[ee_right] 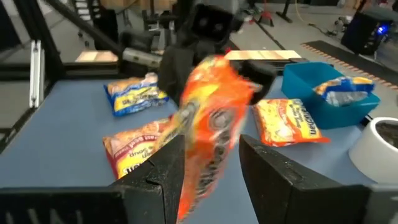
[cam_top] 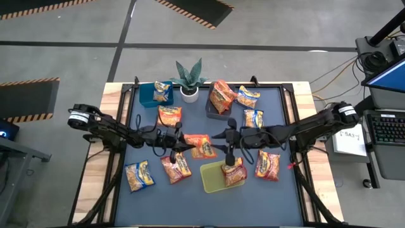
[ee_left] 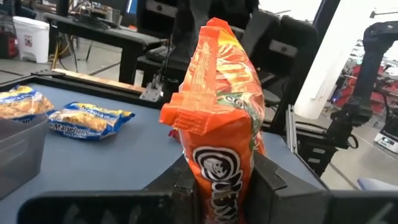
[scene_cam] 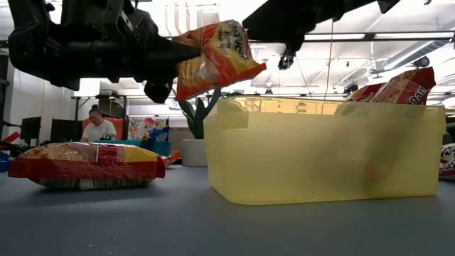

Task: Sort Maruchan noodles
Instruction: Put the orange bag into the black bin

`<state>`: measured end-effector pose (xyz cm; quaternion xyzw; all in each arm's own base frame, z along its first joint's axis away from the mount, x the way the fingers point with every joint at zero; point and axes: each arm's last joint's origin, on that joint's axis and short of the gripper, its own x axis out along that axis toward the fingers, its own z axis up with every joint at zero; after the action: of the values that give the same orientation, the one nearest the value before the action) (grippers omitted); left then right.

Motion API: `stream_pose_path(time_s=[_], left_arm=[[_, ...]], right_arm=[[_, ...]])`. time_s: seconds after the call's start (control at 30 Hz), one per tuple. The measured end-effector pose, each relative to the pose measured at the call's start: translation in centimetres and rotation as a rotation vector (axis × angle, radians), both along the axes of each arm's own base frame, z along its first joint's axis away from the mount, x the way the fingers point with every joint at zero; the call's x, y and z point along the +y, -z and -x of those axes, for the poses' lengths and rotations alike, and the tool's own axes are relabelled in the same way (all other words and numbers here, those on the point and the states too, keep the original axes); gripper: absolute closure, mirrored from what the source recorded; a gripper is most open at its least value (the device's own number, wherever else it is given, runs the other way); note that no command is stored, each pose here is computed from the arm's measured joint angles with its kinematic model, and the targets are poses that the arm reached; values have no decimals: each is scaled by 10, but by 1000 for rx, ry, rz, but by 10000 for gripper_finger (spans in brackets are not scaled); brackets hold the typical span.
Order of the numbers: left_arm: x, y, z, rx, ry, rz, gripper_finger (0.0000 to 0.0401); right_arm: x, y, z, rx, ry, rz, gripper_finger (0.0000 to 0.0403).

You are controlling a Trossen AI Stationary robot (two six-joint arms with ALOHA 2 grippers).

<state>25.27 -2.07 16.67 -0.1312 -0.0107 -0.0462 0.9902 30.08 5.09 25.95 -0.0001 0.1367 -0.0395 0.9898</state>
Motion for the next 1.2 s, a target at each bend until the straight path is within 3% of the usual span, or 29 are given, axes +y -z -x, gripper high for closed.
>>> stream_pose_path(time_s=[0.17, 0.33, 0.53, 0.7, 0.97, 1.2], left_arm=[[1, 1, 0, 15, -49, -17, 346], [-1, -5, -9, 21, -48, -59, 346], [-2, -14, -24, 53, -47, -123, 345], [-2, -22, -29, 26, -49, -151, 345], [-4, -30, -34, -1, -48, -164, 345], [-5, -35, -37, -21, -49, -198, 345]], right_arm=[[-2, -12, 10, -16, 19, -75, 243], [-4, -19, 16, -24, 35, -146, 195], [-3, -27, 10, 37, 32, -116, 136], [-1, -32, 0, 59, 0, -85, 112], [-5, -32, -13, 68, 14, -62, 130], [-11, -28, -20, 82, -25, -111, 188]])
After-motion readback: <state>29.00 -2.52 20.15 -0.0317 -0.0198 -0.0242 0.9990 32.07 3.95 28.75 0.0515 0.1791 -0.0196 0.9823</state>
